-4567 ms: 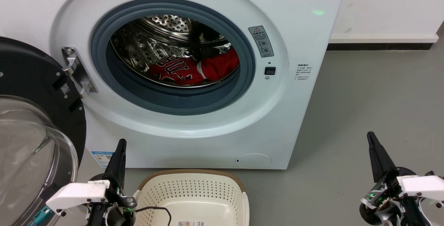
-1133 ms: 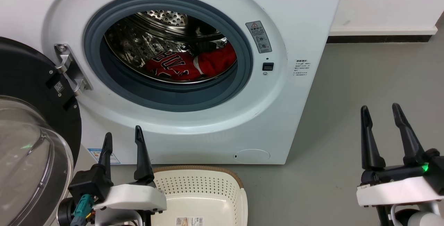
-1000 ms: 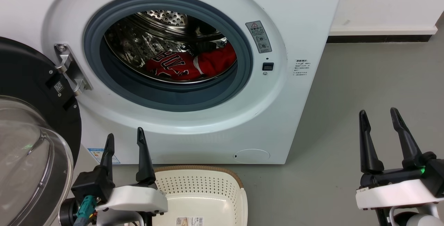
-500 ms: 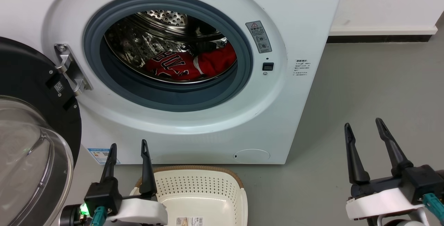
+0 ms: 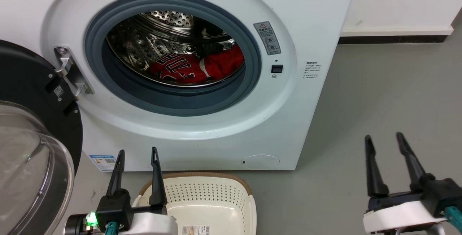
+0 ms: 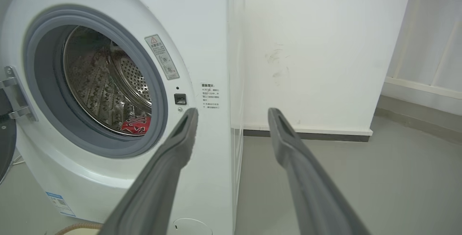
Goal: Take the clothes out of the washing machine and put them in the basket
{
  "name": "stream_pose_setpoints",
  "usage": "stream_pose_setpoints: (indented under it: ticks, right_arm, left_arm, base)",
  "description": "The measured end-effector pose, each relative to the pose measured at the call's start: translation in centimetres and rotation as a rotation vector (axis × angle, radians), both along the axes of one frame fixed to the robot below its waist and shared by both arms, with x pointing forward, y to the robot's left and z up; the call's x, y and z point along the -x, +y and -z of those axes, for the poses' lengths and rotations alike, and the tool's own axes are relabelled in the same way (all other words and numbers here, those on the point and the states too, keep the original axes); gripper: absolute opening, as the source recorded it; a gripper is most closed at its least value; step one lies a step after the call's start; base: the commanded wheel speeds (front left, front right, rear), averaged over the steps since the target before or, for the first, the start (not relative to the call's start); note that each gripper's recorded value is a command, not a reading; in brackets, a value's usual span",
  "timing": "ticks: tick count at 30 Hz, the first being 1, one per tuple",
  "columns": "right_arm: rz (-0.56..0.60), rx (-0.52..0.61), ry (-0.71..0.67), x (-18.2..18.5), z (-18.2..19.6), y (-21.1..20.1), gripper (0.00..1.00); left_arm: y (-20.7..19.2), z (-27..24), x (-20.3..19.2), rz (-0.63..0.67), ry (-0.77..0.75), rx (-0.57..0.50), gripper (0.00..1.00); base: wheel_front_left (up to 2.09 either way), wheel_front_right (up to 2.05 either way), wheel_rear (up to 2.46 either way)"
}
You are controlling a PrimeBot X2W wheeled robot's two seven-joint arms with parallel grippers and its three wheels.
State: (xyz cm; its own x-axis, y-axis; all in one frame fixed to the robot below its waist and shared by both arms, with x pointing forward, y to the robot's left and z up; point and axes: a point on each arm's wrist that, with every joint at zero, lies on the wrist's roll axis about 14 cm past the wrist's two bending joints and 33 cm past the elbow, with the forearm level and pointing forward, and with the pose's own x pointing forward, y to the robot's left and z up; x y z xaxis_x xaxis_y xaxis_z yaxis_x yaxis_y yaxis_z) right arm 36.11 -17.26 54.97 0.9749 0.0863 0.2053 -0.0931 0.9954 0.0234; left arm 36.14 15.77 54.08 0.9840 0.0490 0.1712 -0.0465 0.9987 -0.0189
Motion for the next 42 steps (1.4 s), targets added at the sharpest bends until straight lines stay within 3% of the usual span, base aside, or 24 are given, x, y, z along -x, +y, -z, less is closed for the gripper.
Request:
stream_pose_setpoints:
  ticks: [13,32,42]
  right_arm:
    - [-0.027,0.084,0.081,0.3,3.1,1.0,1.0]
    - [-0.013,0.063,0.101,0.2,3.7,0.5,1.0]
    - [0.064,0.031,0.113,-2.4,4.1,-2.2,1.0]
  left_arm:
    - [-0.7,0.4,0.3,0.033,-0.012,-0.108,1.0]
    - [-0.9,1.2,0.0,0.052,0.01,-0.12,1.0]
    - [-1.6,2.1,-6.0,0.166,0.009,-0.213,1.0]
  base:
    - [0.0,0.0,0.0]
    - [0.0,0.0,0.0]
    - [0.0,0.0,0.0]
